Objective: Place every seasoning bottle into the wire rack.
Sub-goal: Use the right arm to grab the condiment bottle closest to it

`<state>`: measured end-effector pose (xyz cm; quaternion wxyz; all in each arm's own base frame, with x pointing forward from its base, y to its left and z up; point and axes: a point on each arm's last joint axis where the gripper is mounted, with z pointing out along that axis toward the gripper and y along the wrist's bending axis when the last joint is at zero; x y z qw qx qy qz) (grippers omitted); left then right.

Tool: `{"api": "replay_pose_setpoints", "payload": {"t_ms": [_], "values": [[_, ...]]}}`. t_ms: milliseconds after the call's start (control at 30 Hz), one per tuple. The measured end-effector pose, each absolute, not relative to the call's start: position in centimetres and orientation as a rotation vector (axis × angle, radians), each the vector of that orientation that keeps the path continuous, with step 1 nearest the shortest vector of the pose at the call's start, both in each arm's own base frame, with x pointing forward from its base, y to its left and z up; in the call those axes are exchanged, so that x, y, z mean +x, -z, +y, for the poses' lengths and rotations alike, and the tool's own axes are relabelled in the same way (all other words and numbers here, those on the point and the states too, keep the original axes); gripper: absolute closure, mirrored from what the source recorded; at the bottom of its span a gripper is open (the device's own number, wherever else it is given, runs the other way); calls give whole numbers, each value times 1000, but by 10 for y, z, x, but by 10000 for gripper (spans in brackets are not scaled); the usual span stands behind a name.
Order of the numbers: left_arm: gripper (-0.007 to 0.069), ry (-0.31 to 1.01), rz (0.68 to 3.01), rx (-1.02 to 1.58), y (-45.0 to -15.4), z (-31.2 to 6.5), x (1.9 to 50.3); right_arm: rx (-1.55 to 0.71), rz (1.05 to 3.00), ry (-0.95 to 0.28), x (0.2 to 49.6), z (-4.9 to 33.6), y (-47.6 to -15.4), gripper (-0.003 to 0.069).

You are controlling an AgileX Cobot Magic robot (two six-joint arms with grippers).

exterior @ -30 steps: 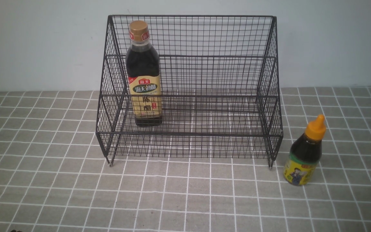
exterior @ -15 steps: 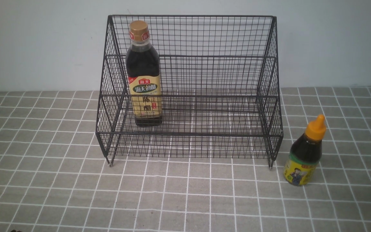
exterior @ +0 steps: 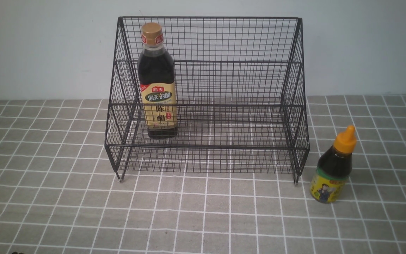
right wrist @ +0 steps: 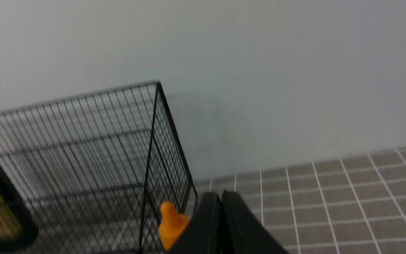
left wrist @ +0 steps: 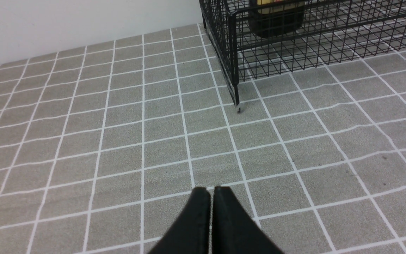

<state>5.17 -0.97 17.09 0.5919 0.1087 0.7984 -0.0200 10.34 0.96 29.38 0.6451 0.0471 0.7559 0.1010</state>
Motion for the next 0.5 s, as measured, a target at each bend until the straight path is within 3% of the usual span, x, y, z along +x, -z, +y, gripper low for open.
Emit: {"api": "replay_pose_setpoints", "payload": {"t_ms": [133, 267, 500], "values": [[632, 47, 1857, 252, -171, -10, 52, 9, 1893, -223, 133, 21, -303, 631], [632, 47, 1858, 252, -171, -10, 52, -138, 2104, -217, 180, 46, -313, 523], [632, 47, 1858, 252, -171, -10, 52, -207, 2340, -193, 244, 72, -315, 239]]}}
